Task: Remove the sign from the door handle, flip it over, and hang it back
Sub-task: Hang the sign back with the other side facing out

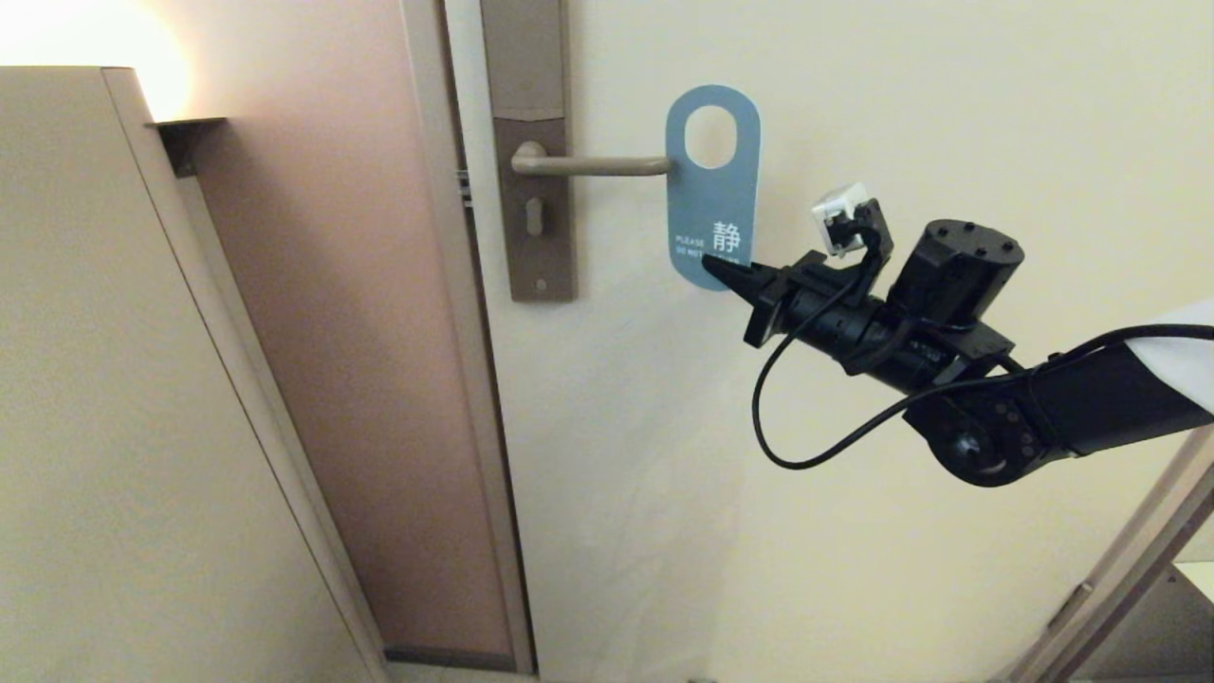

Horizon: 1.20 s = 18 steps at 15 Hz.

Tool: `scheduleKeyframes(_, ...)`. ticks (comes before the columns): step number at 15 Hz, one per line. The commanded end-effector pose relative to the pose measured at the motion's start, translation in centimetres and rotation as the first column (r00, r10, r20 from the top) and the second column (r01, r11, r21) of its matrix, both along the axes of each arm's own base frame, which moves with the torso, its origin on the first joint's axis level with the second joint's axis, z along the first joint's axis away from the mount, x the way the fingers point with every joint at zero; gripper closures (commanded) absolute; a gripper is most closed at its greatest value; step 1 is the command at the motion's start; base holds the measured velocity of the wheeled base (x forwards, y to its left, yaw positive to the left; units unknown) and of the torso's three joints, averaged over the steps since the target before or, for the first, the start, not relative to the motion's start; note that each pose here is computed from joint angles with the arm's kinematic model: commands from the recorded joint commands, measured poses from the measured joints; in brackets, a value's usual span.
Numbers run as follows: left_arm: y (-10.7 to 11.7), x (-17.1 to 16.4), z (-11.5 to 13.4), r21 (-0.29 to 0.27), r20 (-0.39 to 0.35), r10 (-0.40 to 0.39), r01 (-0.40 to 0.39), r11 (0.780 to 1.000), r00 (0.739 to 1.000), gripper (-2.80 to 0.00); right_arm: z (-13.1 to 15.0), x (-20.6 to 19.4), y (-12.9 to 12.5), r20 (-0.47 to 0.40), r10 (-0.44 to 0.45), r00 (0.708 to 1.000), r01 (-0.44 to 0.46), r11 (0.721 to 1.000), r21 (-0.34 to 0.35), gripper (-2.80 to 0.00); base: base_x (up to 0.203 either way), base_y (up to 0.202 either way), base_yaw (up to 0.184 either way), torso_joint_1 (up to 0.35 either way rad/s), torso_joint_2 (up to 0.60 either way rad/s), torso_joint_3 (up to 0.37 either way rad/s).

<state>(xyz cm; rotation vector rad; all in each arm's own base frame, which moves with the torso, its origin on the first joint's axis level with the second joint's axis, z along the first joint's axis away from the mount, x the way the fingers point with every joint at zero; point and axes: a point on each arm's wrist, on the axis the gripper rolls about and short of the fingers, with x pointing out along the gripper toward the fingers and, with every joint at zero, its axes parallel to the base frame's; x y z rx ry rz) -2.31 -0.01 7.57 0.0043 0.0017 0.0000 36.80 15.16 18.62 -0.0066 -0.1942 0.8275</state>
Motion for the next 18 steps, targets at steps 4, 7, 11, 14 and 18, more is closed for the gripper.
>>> scheduleKeyframes(4, 0.0, 0.0, 0.0, 0.0, -0.001, 0.0, 0.0, 1.0, 1.0, 0.0, -0.7, 0.8, 1.0, 0.015, 0.017, 1.0, -0.017, 1.0, -0.011, 0.0, 0.0, 0.0, 0.0, 0.0, 0.0, 0.0)
scheduleKeyframes(7, 0.0, 0.0, 0.0, 0.0, -0.001, 0.0, 0.0, 1.0, 1.0, 0.0, -0.9, 1.1, 1.2, 0.022, 0.017, 1.0, -0.017, 1.0, -0.018, 0.0, 0.0, 0.0, 0.0, 0.0, 0.0, 0.0)
scheduleKeyframes(11, 0.0, 0.0, 0.0, 0.0, -0.001, 0.0, 0.0, 1.0, 1.0, 0.0, -1.6, 1.1, 2.0, 0.032, 0.031, 0.999, -0.029, 0.999, -0.044, 0.0, 0.0, 0.0, 0.0, 0.0, 0.0, 0.0)
scheduleKeyframes(14, 0.0, 0.0, 0.0, 0.0, -0.001, 0.0, 0.0, 1.0, 1.0, 0.0, -1.4, 0.8, 3.4, 0.059, 0.061, 0.996, -0.058, 0.997, -0.052, 0.0, 0.0, 0.0, 0.0, 0.0, 0.0, 0.0)
scheduleKeyframes(18, 0.0, 0.0, 0.0, 0.0, -0.001, 0.0, 0.0, 1.0, 1.0, 0.0, -1.6, 0.4, 4.6, 0.094, 0.083, 0.992, -0.075, 0.993, -0.086, 0.0, 0.0, 0.0, 0.0, 0.0, 0.0, 0.0)
